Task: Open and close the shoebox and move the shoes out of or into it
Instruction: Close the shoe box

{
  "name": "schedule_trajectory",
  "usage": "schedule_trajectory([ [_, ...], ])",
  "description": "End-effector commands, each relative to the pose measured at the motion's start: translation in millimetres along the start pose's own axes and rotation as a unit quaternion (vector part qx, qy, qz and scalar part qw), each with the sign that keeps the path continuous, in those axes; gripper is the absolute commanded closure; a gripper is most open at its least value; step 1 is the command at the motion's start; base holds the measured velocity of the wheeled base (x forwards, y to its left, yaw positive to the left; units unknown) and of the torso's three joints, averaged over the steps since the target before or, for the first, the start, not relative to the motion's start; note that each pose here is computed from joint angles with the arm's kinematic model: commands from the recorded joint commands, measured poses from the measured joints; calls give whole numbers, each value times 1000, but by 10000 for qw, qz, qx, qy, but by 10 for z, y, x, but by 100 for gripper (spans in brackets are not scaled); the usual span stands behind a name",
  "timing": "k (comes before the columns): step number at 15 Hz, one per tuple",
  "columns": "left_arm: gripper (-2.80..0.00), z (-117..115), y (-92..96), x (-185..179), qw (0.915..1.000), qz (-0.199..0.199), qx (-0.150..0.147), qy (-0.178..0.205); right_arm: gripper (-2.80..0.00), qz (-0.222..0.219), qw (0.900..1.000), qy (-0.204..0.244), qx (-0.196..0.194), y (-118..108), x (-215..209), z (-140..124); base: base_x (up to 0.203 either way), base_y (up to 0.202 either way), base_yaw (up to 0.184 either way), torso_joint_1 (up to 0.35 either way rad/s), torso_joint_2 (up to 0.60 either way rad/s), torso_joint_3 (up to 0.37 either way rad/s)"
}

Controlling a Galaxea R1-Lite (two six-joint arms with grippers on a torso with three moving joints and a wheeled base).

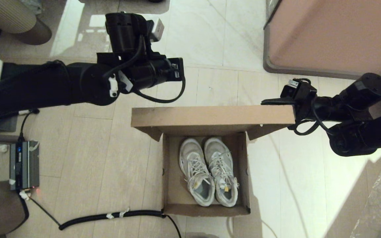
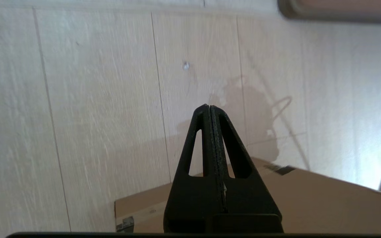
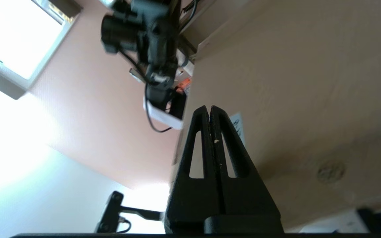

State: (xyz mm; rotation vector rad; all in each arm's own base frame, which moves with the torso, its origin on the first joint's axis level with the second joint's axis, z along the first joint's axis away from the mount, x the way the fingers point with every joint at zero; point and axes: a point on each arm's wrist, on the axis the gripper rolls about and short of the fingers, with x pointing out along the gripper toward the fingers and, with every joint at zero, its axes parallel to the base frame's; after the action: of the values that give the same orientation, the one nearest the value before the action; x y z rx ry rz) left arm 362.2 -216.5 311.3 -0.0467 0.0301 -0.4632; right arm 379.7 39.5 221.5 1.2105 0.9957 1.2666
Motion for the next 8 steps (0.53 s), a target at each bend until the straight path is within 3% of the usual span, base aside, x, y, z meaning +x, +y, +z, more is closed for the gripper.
schedule_trajectory([
  [1,0,-132,2,91,9999,15,19,168,0,-34,9999,37,149,61,-21,-193,0,0,0,0,0,0],
  [4,0,-109,-10,-131,9990,-1,44,438,0,-44,9997,3,260,73,-42,-342,0,0,0,0,0,0],
  [8,0,-494,-22,-545,9894,-43,288,1422,0,-6,9998,-99,148,162,-68,-541,0,0,0,0,0,0],
])
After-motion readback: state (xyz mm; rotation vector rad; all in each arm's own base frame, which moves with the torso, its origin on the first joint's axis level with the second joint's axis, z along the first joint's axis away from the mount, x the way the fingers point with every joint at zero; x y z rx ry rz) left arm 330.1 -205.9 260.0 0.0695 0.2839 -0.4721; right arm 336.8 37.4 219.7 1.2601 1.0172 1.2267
